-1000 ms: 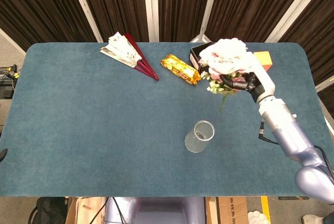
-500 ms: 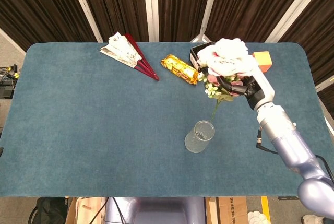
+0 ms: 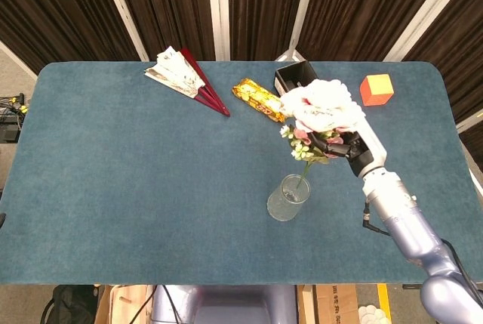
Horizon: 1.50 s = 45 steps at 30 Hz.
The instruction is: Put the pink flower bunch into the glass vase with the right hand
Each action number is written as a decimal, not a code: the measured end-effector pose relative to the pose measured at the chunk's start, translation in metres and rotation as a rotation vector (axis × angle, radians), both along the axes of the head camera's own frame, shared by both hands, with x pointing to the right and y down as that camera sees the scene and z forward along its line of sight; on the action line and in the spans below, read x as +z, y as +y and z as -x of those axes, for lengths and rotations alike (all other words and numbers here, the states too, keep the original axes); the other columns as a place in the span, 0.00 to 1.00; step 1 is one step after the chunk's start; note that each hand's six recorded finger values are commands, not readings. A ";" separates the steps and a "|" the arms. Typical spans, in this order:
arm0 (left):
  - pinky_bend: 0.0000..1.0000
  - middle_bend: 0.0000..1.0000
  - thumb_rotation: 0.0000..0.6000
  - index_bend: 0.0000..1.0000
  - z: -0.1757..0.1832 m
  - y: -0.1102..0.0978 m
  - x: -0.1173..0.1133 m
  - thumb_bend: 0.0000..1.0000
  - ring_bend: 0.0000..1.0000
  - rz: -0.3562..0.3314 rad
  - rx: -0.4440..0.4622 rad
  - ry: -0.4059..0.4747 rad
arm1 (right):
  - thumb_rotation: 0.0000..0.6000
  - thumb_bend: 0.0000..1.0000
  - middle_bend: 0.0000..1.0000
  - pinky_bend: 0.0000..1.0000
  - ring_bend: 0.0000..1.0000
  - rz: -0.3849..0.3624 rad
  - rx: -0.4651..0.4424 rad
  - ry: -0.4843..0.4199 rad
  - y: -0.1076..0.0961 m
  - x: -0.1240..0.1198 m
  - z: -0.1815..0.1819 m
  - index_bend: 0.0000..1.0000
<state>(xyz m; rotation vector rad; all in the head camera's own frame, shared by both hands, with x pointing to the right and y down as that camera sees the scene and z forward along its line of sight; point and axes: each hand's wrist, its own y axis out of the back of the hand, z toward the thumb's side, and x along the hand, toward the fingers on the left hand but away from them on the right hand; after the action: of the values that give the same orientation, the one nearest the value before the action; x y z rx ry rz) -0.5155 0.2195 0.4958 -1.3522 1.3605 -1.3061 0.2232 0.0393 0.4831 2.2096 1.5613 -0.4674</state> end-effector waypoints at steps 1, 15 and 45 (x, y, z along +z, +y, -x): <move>0.02 0.00 1.00 0.04 0.000 0.000 0.000 0.25 0.00 0.000 0.000 0.001 | 1.00 0.43 0.48 0.17 0.53 0.003 0.000 0.001 0.001 0.003 0.000 0.56; 0.02 0.00 1.00 0.04 -0.003 0.000 0.002 0.25 0.00 0.006 0.003 -0.006 | 1.00 0.43 0.48 0.17 0.49 0.013 -0.036 -0.007 0.024 0.041 -0.009 0.55; 0.02 0.00 1.00 0.04 -0.010 0.000 0.009 0.25 0.00 0.035 0.019 -0.021 | 1.00 0.19 0.20 0.04 0.19 0.081 -0.208 -0.068 0.076 0.087 -0.016 0.36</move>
<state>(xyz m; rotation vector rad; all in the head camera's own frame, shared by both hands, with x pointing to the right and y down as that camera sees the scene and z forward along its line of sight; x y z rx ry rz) -0.5055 0.2195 0.5052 -1.3677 1.3130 -1.3335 0.2394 0.1157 0.5697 2.3106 1.2620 -0.5011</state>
